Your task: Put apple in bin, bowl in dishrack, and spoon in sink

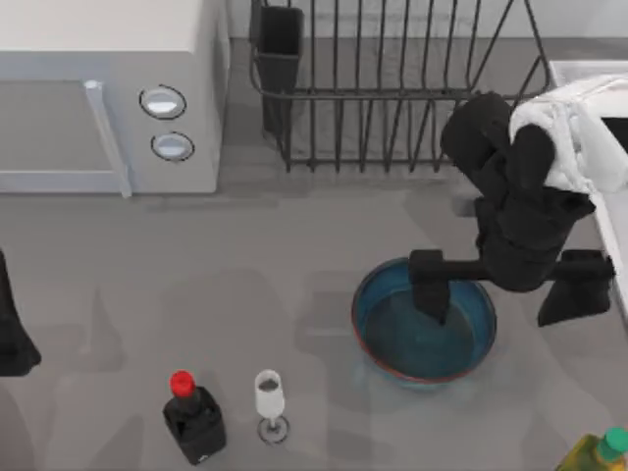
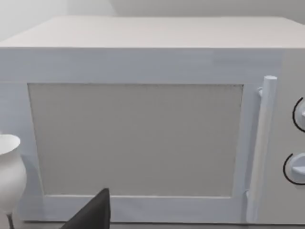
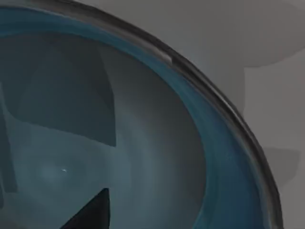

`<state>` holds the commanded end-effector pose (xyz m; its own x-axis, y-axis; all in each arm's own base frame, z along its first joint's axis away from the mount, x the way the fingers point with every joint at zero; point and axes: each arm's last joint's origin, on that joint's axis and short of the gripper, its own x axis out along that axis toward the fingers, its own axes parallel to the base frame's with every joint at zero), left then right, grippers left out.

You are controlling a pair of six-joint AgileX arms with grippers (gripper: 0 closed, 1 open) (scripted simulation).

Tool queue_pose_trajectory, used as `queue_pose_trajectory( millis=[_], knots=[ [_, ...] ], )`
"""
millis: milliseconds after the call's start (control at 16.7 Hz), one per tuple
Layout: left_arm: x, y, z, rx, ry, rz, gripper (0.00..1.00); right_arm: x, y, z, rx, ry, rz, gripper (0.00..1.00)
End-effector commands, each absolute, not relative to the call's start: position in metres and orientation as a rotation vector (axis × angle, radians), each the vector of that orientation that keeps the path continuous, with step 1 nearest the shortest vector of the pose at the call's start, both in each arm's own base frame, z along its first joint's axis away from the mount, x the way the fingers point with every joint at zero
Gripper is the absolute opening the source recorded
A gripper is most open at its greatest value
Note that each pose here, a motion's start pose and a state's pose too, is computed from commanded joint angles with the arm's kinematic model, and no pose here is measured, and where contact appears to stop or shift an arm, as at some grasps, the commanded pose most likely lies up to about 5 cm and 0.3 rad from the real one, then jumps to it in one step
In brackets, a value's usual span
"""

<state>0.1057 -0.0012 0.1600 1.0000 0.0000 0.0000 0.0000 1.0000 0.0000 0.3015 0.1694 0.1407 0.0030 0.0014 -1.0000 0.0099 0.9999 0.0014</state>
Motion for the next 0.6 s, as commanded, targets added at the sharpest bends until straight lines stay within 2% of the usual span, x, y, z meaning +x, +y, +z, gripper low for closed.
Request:
queue_pose_trajectory(
  millis=[360, 600],
  knots=[
    [0.1057, -0.0012, 0.16, 0.0, 0.0, 0.0, 1.0, 0.2996, 0.1685, 0.129, 0.008, 1.571, -0.008, 1.0],
    [0.1057, -0.0012, 0.16, 0.0, 0.0, 0.0, 1.0, 0.2996, 0.1685, 0.129, 0.008, 1.571, -0.008, 0.7]
  ],
)
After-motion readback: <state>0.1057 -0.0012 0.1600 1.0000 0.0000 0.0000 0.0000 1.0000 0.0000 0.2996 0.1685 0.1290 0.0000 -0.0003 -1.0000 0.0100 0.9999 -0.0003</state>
